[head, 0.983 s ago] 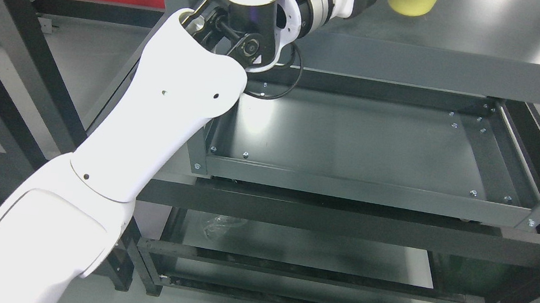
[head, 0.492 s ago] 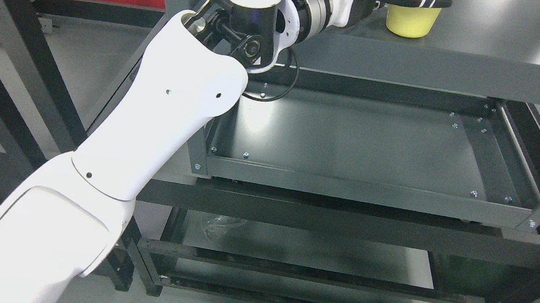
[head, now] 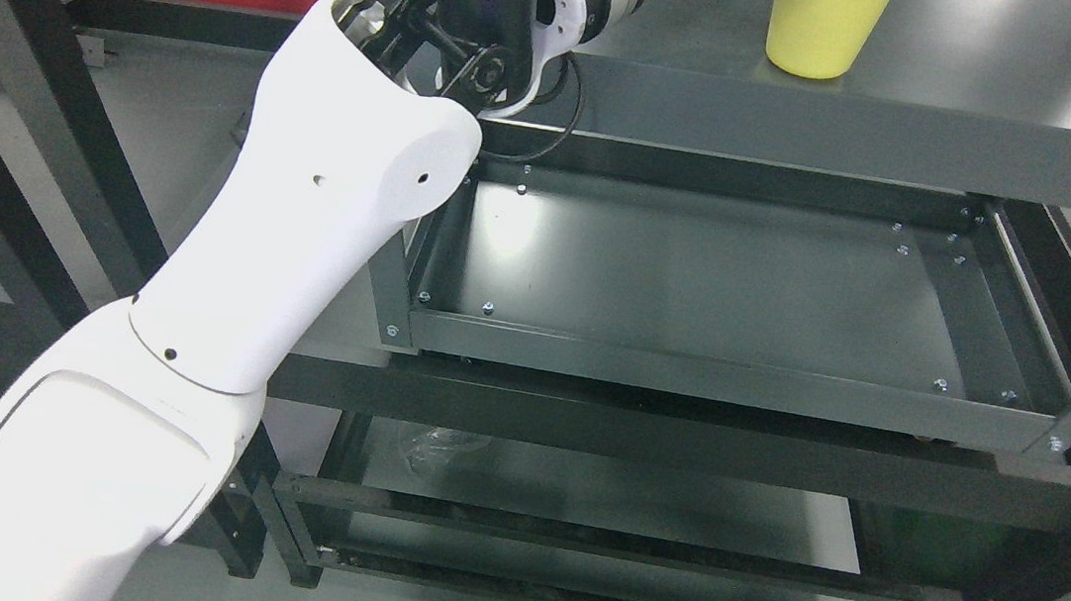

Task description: Place yellow IKEA cup on middle right shelf

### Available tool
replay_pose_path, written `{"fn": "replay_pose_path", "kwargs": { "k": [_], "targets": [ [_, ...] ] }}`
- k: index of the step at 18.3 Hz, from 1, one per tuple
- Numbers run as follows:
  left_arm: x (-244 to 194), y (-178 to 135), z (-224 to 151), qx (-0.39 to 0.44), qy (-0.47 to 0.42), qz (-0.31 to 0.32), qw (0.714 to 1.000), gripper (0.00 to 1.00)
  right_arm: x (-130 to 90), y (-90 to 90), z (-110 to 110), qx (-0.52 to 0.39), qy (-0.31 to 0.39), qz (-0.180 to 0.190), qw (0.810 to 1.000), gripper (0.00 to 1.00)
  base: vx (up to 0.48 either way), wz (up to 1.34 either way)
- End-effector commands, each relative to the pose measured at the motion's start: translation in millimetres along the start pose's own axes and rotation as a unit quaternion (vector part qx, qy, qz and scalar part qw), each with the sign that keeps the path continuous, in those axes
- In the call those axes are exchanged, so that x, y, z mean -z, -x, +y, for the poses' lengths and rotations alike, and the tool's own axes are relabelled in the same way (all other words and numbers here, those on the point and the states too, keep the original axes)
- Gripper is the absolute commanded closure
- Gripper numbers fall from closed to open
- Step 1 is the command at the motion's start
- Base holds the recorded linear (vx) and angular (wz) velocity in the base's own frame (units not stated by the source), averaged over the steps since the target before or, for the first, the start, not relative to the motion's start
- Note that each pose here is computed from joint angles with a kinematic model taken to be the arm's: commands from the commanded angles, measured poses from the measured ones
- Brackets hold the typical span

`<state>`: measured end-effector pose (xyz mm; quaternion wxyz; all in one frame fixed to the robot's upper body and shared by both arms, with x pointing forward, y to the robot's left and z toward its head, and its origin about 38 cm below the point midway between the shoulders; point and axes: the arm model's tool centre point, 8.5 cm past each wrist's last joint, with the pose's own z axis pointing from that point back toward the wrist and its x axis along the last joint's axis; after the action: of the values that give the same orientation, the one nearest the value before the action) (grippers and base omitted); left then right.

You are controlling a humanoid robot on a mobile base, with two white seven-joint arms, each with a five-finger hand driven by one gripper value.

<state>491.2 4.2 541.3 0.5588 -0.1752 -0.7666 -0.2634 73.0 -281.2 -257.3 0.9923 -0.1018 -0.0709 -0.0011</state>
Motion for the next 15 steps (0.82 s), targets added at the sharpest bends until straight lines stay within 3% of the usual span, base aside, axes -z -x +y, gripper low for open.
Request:
{"fn": "replay_pose_path", "kwargs": {
  "k": [1, 4, 8, 15],
  "targets": [
    [-31, -58, 3, 0.037, -0.015, -0.096, 0.995, 0.02, 1, 8.6, -10, 0.002, 0.006, 0.005, 1.000, 0.01, 0.000, 0.00],
    [-37, -69, -9, 0.046, 0.027, -0.111, 0.992, 0.02, 1, 8.6, -10, 0.002, 0.006, 0.005, 1.000, 0.01, 0.000, 0.00],
    [-47, -67, -42, 0.066, 0.185, -0.092, 0.976, 0.05, 1, 8.6, -10, 0.002, 0.006, 0.005, 1.000, 0.01, 0.000, 0.00],
    [-78, -49, -102, 0.093, 0.430, -0.067, 0.896, 0.04, 1, 8.6, -10, 0.002, 0.006, 0.005, 1.000, 0.01, 0.000, 0.00]
  ]
}}
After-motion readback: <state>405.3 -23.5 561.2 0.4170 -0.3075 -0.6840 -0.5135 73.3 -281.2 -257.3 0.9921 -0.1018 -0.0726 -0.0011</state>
